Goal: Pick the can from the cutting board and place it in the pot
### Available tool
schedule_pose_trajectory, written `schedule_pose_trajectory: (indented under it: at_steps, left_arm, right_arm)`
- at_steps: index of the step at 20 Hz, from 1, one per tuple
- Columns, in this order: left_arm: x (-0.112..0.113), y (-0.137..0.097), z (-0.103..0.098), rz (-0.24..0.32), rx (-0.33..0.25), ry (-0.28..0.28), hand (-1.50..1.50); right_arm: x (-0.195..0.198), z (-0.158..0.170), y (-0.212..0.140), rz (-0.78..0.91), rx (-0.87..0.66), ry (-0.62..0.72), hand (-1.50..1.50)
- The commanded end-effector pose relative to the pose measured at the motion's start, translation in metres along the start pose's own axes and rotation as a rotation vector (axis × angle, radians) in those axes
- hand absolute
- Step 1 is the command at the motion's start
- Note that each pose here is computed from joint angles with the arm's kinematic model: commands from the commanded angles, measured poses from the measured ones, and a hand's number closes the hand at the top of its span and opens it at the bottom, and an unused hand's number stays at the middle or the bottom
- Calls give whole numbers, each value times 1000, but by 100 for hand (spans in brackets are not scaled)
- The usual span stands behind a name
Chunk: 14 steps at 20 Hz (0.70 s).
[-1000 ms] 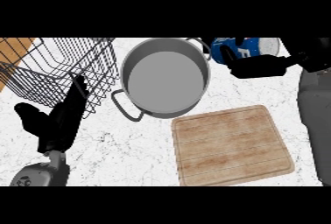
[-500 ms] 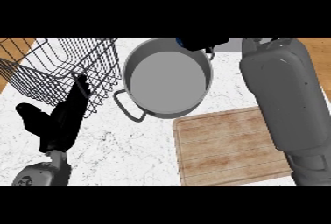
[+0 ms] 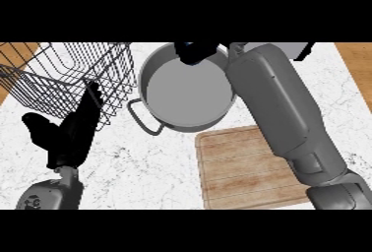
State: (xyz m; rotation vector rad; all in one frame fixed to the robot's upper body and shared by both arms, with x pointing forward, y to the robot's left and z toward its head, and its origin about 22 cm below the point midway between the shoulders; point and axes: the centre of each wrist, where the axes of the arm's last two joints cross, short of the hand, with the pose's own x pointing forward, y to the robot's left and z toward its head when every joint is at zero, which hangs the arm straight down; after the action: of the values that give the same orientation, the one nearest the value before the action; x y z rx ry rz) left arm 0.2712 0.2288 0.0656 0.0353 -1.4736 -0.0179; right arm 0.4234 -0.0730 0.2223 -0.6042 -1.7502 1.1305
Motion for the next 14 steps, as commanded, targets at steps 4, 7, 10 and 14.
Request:
schedule_pose_trajectory:
  at_steps: [4,7,10,14]
  left_arm:
    - [18,-10,-1,14,-35,0,0]
    - [2,-17,12,13,-50,-7,0]
    - [-6,-3,3,10,-42,-12,0]
    - [12,-3,-5,2,-11,-14,0]
  right_arm:
    - [-12,-13,42,-202,132,151,-150]
    - [-31,-11,57,-307,189,186,-150]
    - [-24,-17,44,-440,133,158,-150]
    - [-41,-10,35,-580,-127,88,-150]
